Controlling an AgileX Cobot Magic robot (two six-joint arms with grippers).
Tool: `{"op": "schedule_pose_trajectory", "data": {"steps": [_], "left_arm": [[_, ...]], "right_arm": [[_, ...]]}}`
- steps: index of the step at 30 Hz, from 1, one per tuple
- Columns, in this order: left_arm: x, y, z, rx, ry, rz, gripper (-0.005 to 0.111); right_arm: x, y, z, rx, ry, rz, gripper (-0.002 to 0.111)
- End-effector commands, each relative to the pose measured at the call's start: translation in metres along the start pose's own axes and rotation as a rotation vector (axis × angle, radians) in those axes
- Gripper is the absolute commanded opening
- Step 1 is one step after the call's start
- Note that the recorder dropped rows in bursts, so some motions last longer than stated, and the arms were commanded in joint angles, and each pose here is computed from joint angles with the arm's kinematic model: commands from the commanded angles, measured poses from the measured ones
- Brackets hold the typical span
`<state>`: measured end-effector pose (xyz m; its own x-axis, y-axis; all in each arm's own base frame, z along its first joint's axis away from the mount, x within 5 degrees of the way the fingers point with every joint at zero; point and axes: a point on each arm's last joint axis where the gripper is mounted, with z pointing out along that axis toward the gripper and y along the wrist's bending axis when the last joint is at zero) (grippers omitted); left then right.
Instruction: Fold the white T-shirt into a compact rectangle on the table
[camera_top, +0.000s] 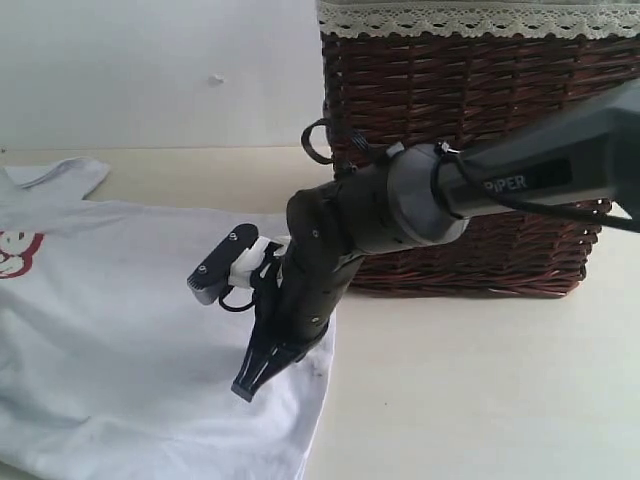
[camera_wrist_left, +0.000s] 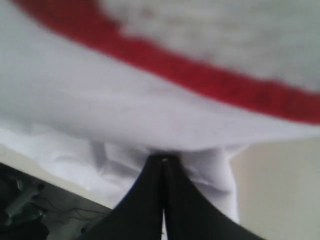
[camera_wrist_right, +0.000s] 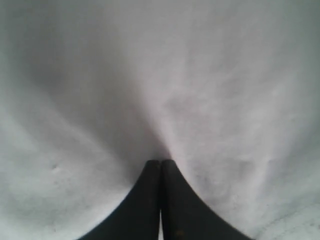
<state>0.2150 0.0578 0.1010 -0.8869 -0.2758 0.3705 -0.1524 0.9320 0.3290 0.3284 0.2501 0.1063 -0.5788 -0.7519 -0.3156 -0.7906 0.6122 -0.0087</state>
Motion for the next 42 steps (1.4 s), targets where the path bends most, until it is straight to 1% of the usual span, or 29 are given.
{"op": "schedule_pose_trajectory", "data": {"steps": [1, 4, 7, 11, 14, 16, 18, 19, 21, 23, 25, 27, 29, 32, 36, 38, 42], "left_arm": [[-0.009, 0.020, 0.004, 0.006, 0.027, -0.097, 0.000], [-0.016, 0.031, 0.003, 0.020, 0.029, -0.138, 0.000], [-0.020, 0.038, 0.000, 0.036, 0.018, -0.160, 0.000], [-0.026, 0.037, -0.008, 0.070, -0.014, -0.158, 0.000], [-0.026, 0.036, -0.022, 0.145, -0.079, -0.164, 0.000], [-0.025, 0.031, -0.036, 0.221, -0.166, -0.158, 0.000], [-0.020, 0.020, -0.053, 0.297, -0.255, -0.098, 0.000], [-0.017, 0.014, -0.062, 0.324, -0.297, -0.064, 0.000], [-0.009, 0.005, -0.076, 0.344, -0.364, -0.026, 0.000], [0.002, -0.009, -0.080, 0.339, -0.396, 0.027, 0.000], [0.013, -0.023, -0.070, 0.307, -0.401, 0.084, 0.000], [0.018, -0.030, -0.059, 0.268, -0.387, 0.074, 0.000], [0.019, -0.031, -0.051, 0.206, -0.363, 0.042, 0.000], [0.019, -0.024, -0.045, 0.123, -0.327, -0.035, 0.000], [0.024, -0.017, -0.031, 0.038, -0.311, -0.079, 0.000], [0.026, -0.014, -0.025, 0.030, -0.303, -0.106, 0.000], [0.025, -0.018, -0.014, 0.034, -0.250, -0.107, 0.000]], "right_arm": [[0.009, -0.016, 0.006, 0.012, 0.039, 0.028, 0.000], [0.011, -0.020, 0.006, 0.015, 0.039, 0.039, 0.000], [0.011, -0.021, 0.006, 0.017, 0.036, 0.042, 0.000], [0.008, -0.021, 0.005, 0.010, 0.026, 0.056, 0.000], [0.008, -0.021, 0.005, 0.008, 0.025, 0.054, 0.000], [0.007, -0.021, 0.004, 0.009, 0.021, 0.045, 0.000], [0.004, -0.022, 0.000, 0.011, 0.011, 0.032, 0.000], [0.002, -0.021, -0.005, 0.008, 0.008, 0.031, 0.000], [-0.004, -0.021, -0.015, 0.007, -0.003, 0.028, 0.000], [-0.009, -0.022, -0.027, 0.015, -0.032, 0.024, 0.000], [-0.014, -0.022, -0.039, 0.030, -0.072, 0.021, 0.000], [-0.016, -0.024, -0.045, 0.037, -0.092, 0.022, 0.000], [-0.016, -0.023, -0.047, 0.035, -0.089, 0.022, 0.000], [-0.015, -0.023, -0.046, 0.032, -0.081, 0.022, 0.000], [-0.017, -0.024, -0.046, 0.041, -0.100, 0.022, 0.000], [-0.018, -0.024, -0.046, 0.046, -0.111, 0.022, 0.000], [-0.016, -0.025, -0.035, 0.043, -0.099, 0.028, 0.000]]}}
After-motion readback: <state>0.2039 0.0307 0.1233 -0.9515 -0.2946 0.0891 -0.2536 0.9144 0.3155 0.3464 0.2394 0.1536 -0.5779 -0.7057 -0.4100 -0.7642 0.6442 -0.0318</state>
